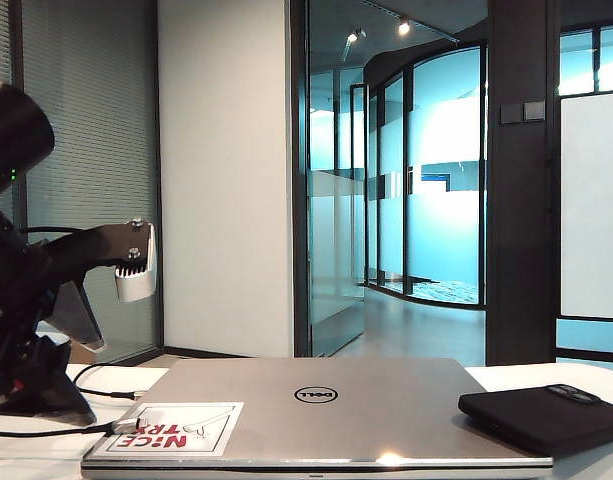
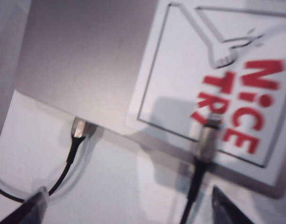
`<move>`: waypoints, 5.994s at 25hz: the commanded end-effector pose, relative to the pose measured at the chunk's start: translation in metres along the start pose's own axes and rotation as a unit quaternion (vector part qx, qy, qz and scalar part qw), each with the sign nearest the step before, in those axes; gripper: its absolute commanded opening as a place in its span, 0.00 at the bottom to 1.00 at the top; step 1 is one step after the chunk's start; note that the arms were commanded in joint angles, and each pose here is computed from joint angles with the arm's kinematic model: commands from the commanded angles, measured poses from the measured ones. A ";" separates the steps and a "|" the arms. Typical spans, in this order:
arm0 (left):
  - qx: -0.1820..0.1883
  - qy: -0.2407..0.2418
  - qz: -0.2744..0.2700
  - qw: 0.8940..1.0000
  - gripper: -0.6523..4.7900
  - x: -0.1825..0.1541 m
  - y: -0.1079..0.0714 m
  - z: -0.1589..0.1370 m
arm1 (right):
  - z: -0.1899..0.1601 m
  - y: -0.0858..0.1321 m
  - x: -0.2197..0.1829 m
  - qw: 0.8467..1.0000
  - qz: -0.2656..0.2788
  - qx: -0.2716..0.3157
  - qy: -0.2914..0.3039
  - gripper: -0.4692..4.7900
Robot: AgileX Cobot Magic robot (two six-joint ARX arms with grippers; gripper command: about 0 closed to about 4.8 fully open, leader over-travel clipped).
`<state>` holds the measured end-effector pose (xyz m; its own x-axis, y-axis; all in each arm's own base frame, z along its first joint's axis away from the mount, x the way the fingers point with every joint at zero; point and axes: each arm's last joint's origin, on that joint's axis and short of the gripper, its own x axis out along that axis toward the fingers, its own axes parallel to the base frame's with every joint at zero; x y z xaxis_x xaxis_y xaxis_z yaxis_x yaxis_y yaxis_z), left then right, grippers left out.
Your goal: Pick up the charging cable and the phone, plug the charging cable into the charging port on the phone, and finally place them back on the table.
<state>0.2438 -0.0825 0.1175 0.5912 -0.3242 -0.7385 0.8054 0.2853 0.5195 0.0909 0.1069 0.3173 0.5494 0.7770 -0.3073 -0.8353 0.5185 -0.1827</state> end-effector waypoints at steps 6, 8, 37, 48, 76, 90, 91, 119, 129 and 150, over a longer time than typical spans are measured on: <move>0.001 -0.002 -0.003 1.000 0.99 0.009 -0.002 -0.002 | 0.003 -0.001 -0.001 1.000 -0.003 -0.002 -0.012 0.07; 0.000 0.001 -0.007 1.000 0.99 0.012 -0.003 -0.003 | 0.003 -0.001 -0.001 1.000 -0.003 -0.002 -0.012 0.07; -0.004 0.003 -0.012 1.000 0.11 0.027 -0.009 -0.008 | 0.003 -0.002 -0.001 1.000 -0.008 -0.002 -0.014 0.07; -0.097 -0.011 0.007 0.995 0.11 0.007 0.001 0.001 | 0.006 -0.003 -0.001 0.999 -0.024 -0.003 -0.025 0.07; -0.455 -0.273 0.016 0.848 0.11 -0.102 0.010 0.083 | -0.009 -0.034 0.007 0.926 -0.191 0.327 0.003 0.08; -0.439 -0.264 0.003 0.859 0.11 -0.101 0.004 0.086 | -0.101 -0.065 0.015 0.763 -0.178 0.621 -0.027 0.08; -0.439 -0.262 0.002 0.859 0.11 -0.101 0.003 0.086 | -0.107 -0.064 0.016 0.744 -0.183 0.642 -0.033 0.08; -0.439 -0.262 0.002 0.859 0.11 -0.101 0.003 0.086 | -0.198 -0.086 0.033 0.587 -0.251 0.770 -0.009 1.00; -0.439 -0.262 0.002 0.859 0.11 -0.101 0.003 0.086 | -0.222 -0.098 0.055 0.588 -0.231 0.775 -0.002 1.00; -0.438 -0.266 0.003 0.859 0.11 -0.101 0.004 0.087 | -0.268 -0.105 0.075 0.576 -0.225 0.786 0.004 1.00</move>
<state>0.1903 -0.1263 0.2281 0.7155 -0.6122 -0.3364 0.5888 0.7877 -0.1811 0.2147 0.0143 0.0638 0.6948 0.4404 -0.5686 0.4493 0.3515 0.8213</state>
